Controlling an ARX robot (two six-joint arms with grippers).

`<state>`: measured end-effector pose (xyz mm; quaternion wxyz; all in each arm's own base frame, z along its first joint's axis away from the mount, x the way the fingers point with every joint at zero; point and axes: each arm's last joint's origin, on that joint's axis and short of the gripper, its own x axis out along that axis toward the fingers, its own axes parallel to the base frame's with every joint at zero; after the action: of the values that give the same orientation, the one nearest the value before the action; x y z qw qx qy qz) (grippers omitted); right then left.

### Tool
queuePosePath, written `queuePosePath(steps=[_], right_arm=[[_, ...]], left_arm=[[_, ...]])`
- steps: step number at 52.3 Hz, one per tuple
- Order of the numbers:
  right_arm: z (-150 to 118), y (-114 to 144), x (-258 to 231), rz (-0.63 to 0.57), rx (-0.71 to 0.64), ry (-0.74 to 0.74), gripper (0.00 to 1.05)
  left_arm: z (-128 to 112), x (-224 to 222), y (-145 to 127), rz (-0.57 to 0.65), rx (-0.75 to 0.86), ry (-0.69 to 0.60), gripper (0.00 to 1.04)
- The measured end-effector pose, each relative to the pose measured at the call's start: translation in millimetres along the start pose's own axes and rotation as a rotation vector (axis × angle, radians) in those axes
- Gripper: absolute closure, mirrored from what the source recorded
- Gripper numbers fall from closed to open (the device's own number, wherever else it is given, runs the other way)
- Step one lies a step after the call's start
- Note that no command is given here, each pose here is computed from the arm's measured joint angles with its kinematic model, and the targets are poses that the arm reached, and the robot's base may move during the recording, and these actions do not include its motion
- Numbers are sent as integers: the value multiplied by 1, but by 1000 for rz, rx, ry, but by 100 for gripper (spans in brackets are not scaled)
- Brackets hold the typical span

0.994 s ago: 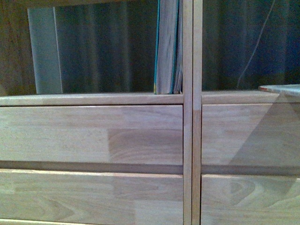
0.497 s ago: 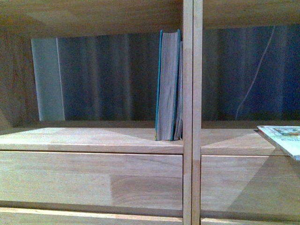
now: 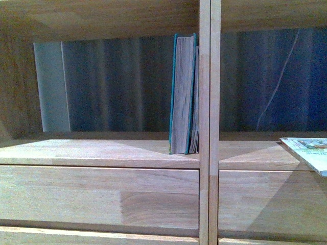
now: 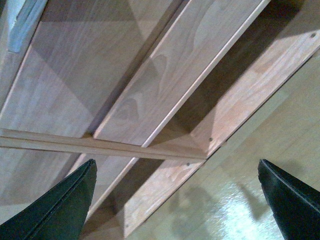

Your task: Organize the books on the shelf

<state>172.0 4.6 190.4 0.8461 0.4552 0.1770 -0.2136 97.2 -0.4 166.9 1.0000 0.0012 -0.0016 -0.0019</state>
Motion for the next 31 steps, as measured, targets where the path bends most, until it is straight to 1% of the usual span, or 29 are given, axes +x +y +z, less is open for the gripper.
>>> queuePosePath(steps=[11,22,31], right_arm=[[14,36,19,42,145,44,7],[28,56,43,45,261,32,7],[39,77,73,41,363,24,7]], left_arm=[[0,0,0,0,0,0,7],[0,0,0,0,0,0,7],[0,0,0,0,0,0,7]])
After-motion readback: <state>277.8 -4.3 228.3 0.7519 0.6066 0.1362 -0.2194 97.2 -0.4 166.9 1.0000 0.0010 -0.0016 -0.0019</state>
